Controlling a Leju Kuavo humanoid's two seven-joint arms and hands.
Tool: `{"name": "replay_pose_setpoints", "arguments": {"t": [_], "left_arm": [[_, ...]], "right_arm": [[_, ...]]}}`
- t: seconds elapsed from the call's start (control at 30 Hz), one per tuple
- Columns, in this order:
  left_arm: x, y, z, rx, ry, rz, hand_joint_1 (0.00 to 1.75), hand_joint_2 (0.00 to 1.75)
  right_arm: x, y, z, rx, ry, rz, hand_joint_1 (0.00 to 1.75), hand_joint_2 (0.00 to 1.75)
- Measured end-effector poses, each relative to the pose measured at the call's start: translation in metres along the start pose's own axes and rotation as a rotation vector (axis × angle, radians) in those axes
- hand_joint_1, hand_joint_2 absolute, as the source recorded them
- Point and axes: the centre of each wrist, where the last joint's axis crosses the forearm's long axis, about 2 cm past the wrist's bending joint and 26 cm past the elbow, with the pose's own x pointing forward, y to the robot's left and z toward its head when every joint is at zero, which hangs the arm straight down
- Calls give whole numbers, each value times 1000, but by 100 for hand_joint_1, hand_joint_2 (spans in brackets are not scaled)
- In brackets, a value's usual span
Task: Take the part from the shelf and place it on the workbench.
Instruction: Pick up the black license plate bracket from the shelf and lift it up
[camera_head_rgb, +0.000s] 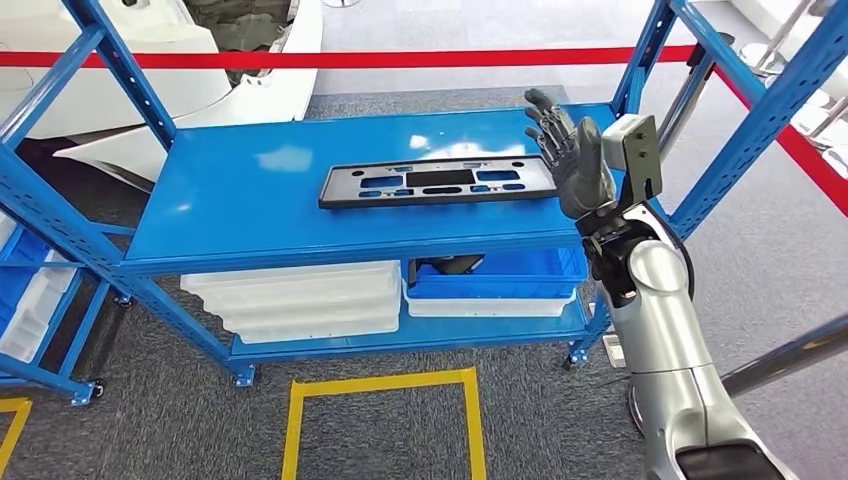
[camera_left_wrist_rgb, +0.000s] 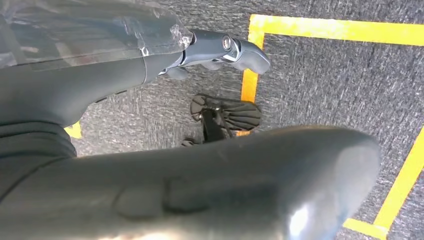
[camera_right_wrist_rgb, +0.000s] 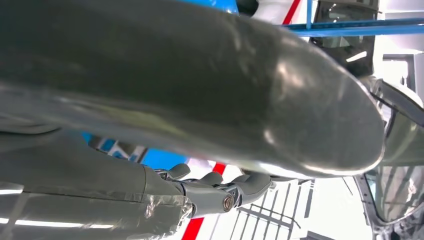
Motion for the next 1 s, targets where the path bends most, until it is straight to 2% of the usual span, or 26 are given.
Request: {"name": "replay_pose_setpoints", "arguments": {"t": [1.0], "left_arm": [[-1,0,0,-5,2,-11,0,0]], "right_arm": [[0,-4,2,-4,23,14,0,0]]}}
